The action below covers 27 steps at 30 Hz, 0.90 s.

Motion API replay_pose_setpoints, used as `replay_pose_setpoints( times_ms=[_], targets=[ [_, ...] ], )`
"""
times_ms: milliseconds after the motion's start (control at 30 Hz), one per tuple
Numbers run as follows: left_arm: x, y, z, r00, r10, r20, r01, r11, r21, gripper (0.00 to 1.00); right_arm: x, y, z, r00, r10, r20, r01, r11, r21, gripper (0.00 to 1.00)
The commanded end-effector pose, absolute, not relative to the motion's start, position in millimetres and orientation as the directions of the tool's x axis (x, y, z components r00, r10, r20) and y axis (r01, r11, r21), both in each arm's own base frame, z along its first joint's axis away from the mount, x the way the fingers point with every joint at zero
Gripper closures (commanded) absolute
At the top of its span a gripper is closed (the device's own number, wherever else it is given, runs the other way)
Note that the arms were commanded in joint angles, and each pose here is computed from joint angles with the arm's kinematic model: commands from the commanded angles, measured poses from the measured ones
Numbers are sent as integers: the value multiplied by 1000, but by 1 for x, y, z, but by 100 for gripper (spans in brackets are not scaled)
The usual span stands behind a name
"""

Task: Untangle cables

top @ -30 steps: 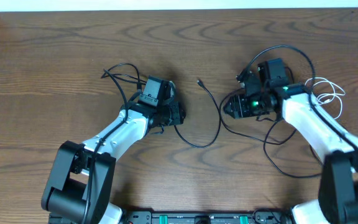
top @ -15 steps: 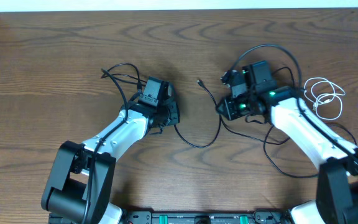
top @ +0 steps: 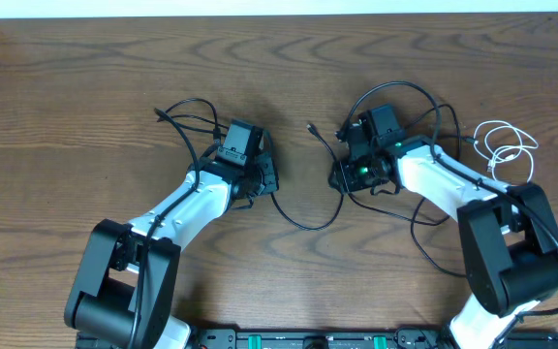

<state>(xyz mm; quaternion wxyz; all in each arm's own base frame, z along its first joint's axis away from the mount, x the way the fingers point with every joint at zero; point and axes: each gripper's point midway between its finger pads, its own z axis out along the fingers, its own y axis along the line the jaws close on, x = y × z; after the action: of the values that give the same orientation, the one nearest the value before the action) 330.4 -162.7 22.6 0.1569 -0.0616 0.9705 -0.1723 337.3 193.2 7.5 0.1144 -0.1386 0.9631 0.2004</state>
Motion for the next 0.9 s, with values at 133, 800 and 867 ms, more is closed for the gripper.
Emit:
replay_pose_setpoints(
  times_ms=[133,800,867],
  targets=[
    [325,-157,13,-947,-187,-262,-95,940,-329,92,351,136,-9,-956,-141,-259,-165,983,75,51],
    [322,-159,1,-955,-183,-232,-100,940,-327,92,350,101,41,-972,-80,-220,-99,992,75,34],
    [323,-169,5,-959,-174,-224,-78,921,-381,92,345,132,56,-951,-177,-255,-230,954,193,34]
  ],
)
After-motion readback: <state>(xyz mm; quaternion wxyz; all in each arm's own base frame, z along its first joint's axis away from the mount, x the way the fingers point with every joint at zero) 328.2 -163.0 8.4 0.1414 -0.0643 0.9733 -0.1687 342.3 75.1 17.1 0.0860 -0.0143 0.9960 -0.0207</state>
